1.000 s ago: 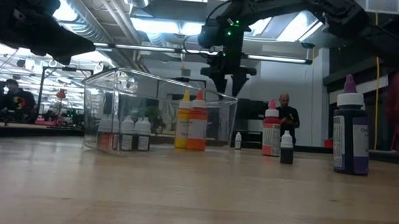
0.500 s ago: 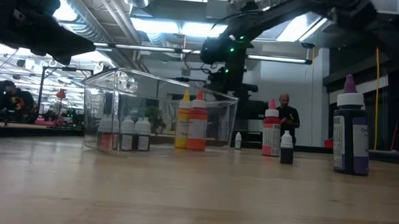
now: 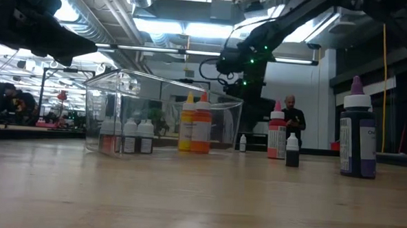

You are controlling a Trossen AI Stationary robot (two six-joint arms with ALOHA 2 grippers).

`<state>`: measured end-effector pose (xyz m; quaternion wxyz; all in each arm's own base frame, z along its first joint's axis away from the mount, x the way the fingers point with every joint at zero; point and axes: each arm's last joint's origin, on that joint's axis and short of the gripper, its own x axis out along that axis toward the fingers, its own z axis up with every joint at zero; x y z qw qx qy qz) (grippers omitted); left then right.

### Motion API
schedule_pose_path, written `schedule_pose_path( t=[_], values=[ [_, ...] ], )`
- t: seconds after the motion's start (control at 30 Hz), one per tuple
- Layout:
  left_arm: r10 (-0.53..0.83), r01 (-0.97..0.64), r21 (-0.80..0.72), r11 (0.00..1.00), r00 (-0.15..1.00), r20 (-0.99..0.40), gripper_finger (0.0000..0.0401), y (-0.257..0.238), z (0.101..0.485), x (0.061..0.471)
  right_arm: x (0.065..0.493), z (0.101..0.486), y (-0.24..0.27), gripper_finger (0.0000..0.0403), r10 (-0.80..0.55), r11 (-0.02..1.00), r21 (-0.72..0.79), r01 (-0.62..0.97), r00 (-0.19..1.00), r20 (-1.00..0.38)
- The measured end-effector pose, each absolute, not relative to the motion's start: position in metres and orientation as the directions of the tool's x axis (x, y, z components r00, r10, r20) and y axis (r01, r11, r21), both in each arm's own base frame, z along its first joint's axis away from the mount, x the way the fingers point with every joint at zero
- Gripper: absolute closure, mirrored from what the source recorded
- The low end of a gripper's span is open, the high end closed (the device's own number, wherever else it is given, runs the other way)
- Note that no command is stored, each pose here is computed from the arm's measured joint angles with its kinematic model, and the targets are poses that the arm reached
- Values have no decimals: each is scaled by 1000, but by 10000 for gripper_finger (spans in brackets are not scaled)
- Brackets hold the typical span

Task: Pick & Place food coloring
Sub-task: Put the small blue food coloring bottle into the transparent bin

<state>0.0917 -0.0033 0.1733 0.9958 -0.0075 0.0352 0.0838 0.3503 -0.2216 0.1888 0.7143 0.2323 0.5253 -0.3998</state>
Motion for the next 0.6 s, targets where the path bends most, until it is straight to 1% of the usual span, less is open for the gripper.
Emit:
schedule_pose_path(
  t=[0.23, 0.4, 0.6],
  values=[
    [166, -167, -9, 986, 983, -71, 345, -3, 173, 92, 347, 170, -218, 157, -305, 605, -77, 792, 142, -942],
    [167, -168, -9, 986, 983, -71, 349, -3, 173, 92, 347, 169, -218, 157, -306, 657, -90, 748, 156, -939],
    [166, -167, -9, 986, 983, -71, 345, -3, 173, 92, 347, 166, -219, 157, -301, 668, -99, 738, 147, -942]
  ],
)
